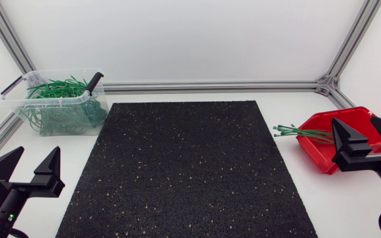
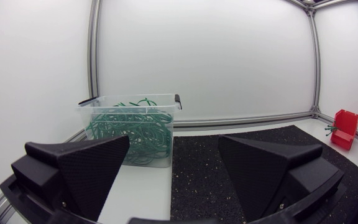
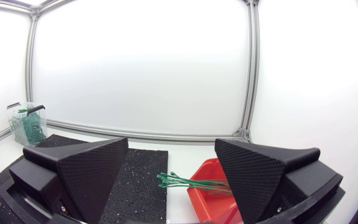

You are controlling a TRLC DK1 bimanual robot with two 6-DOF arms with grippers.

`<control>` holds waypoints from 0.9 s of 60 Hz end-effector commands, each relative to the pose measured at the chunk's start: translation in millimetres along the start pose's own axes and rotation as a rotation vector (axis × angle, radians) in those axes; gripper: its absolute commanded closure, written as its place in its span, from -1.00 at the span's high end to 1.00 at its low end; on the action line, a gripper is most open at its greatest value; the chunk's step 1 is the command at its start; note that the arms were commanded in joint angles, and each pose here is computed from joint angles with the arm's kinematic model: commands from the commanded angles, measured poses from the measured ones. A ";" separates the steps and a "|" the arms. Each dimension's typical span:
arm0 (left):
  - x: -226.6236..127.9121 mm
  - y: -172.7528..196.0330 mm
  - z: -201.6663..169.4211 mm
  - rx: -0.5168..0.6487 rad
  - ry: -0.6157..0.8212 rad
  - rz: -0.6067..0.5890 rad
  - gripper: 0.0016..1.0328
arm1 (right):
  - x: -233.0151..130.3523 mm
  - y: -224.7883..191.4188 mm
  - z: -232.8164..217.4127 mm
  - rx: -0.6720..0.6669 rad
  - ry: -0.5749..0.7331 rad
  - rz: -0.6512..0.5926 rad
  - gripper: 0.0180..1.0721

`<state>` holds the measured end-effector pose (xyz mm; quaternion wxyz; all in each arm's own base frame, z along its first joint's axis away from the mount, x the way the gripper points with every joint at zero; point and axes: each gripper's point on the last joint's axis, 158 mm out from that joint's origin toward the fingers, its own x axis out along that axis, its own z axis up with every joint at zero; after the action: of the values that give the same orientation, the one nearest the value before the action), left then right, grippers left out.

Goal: Take a green cable tie from the red box, thread the tail through the head to close it, then place it in the transparent bin on the left.

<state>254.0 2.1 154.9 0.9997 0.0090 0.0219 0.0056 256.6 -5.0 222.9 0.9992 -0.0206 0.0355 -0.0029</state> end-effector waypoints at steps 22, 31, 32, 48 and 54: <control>1.7 -0.1 -22.8 -0.027 0.050 0.003 0.93 | 45.7 -9.7 -4.2 -0.036 0.255 0.100 0.93; 1.7 0.3 -22.8 -0.027 0.050 0.005 0.93 | 64.8 -21.6 -18.0 -0.052 0.359 0.149 0.93; 1.7 0.3 -23.1 -0.029 0.052 0.005 0.93 | 67.6 -23.3 -21.8 -0.068 0.380 0.154 0.93; 1.8 0.7 -23.5 -0.027 0.055 0.006 0.93 | 87.4 -36.2 -67.2 -0.300 0.546 0.207 0.93; 1.9 1.0 -24.2 -0.027 0.058 0.008 0.93 | 92.6 -36.2 -83.2 -0.410 0.602 0.213 0.93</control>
<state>254.0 2.1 154.8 0.9997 0.0090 0.0221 0.0056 338.5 -48.6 141.5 0.9296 -0.1671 0.3180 0.0826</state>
